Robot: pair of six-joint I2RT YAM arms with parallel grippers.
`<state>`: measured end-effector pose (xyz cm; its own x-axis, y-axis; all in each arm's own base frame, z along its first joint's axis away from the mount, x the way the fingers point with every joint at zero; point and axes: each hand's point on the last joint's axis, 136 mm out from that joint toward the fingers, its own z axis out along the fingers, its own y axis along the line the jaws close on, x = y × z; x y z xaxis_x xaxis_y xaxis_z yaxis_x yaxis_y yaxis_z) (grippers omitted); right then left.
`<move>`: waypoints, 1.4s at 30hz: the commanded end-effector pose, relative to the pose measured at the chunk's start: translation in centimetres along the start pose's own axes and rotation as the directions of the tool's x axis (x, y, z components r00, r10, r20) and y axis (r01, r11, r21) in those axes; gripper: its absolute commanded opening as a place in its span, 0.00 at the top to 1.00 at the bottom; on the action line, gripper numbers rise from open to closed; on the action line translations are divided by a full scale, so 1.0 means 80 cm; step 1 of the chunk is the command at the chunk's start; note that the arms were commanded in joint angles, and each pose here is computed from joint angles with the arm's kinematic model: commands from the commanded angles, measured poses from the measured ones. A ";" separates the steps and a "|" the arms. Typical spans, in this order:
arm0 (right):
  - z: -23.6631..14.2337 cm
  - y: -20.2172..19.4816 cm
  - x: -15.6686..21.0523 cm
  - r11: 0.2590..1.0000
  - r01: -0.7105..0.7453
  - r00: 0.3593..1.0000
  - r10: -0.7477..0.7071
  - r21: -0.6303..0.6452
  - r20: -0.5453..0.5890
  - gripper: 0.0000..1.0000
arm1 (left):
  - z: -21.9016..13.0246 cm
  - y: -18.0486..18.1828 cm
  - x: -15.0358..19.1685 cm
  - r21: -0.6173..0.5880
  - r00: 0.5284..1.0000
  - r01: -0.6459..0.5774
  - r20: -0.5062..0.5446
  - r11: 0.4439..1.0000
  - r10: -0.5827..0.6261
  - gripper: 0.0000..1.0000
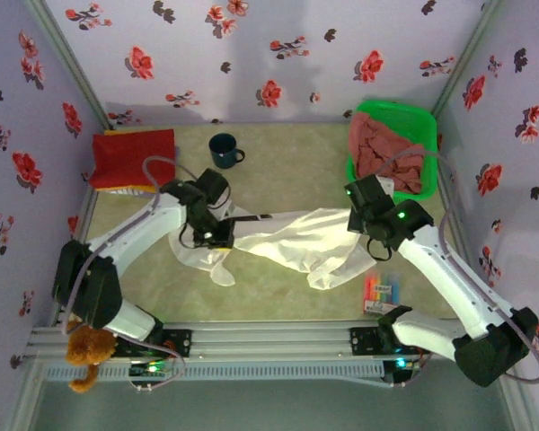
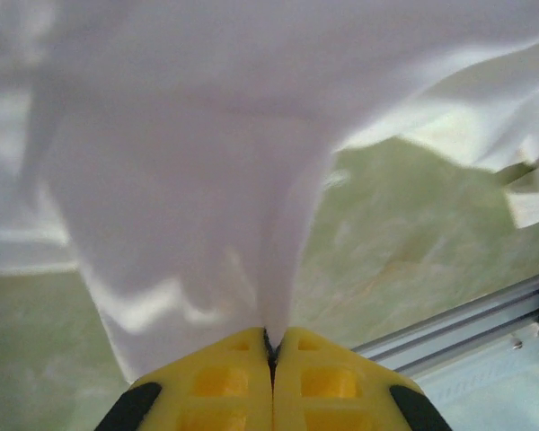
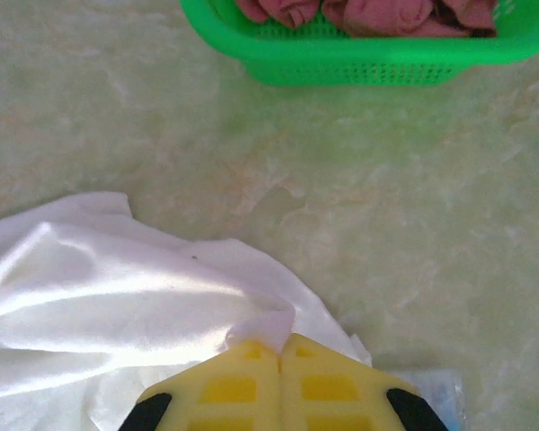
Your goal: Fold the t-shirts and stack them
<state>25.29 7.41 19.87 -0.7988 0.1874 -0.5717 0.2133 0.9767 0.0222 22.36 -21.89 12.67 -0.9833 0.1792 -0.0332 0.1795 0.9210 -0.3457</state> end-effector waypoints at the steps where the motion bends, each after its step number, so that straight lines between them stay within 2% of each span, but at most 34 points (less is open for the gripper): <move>1: 0.009 -0.001 -0.002 1.000 -0.025 1.000 0.025 -0.007 0.000 1.00 | 0.010 -0.029 -0.046 -0.015 0.995 -0.094 0.010 0.995 0.094 1.00; 7: 0.017 -0.008 0.003 0.999 -0.048 0.999 0.048 -0.006 -0.018 1.00 | 0.049 -0.072 -0.117 -0.047 0.977 -0.213 -0.022 0.976 0.213 1.00; 8: 0.017 -0.008 0.003 0.999 -0.049 0.999 0.049 -0.006 -0.017 1.00 | 0.053 -0.074 -0.125 -0.057 0.974 -0.225 -0.020 0.973 0.224 0.88; 9: 0.018 -0.003 0.007 0.998 -0.051 0.998 0.050 -0.028 -0.034 1.00 | 0.055 -0.077 -0.133 -0.065 0.971 -0.240 -0.014 0.969 0.240 0.69; 10: 0.019 -0.002 0.009 0.998 -0.054 0.998 0.052 -0.036 -0.043 1.00 | 0.053 -0.080 -0.139 -0.071 0.968 -0.251 -0.006 0.965 0.251 0.55; 12: 0.022 0.001 0.011 0.998 -0.051 0.997 0.049 -0.042 -0.055 1.00 | 0.043 -0.080 -0.144 -0.096 0.965 -0.258 0.017 0.961 0.261 0.48; 15: 0.028 0.004 0.015 0.998 -0.050 0.996 0.046 -0.044 -0.073 1.00 | 0.024 -0.067 -0.129 -0.173 0.962 -0.258 0.039 0.950 0.269 0.44; 19: 0.034 0.012 0.015 0.997 -0.055 0.995 0.050 -0.058 -0.086 1.00 | 0.031 -0.041 -0.068 -0.254 0.963 -0.260 -0.001 0.932 0.268 0.44; 22: 0.039 0.017 0.017 0.996 -0.057 0.994 0.050 -0.067 -0.096 1.00 | 0.063 -0.027 -0.020 -0.250 0.968 -0.249 -0.042 0.936 0.246 0.50; 26: 0.046 0.019 0.021 0.997 -0.051 0.993 0.044 -0.065 -0.114 1.00 | 0.101 -0.020 0.018 -0.276 0.963 -0.268 -0.102 0.923 0.249 0.50; 34: 0.043 0.019 0.021 0.996 -0.047 0.993 0.039 -0.071 -0.113 1.00 | 0.155 -0.049 0.018 -0.280 0.944 -0.329 -0.133 0.902 0.303 0.48; 38: 0.042 0.017 0.022 0.997 -0.041 0.993 0.034 -0.067 -0.113 1.00 | 0.173 -0.043 0.021 -0.303 0.941 -0.331 -0.171 0.894 0.291 0.50; 41: 0.041 0.019 0.021 0.996 -0.050 0.993 0.041 -0.077 -0.113 1.00 | 0.178 -0.027 0.026 -0.348 0.943 -0.324 -0.197 0.880 0.269 0.60; 42: 0.041 0.020 0.020 0.995 -0.052 0.993 0.043 -0.080 -0.111 1.00 | 0.177 -0.022 0.027 -0.366 0.943 -0.323 -0.201 0.873 0.265 0.68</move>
<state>26.31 9.06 16.22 -0.8486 0.2345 -0.4743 0.2083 0.9721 0.1080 19.61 -28.86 1.52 -0.8680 0.4956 0.0305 0.4957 0.8685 -0.0076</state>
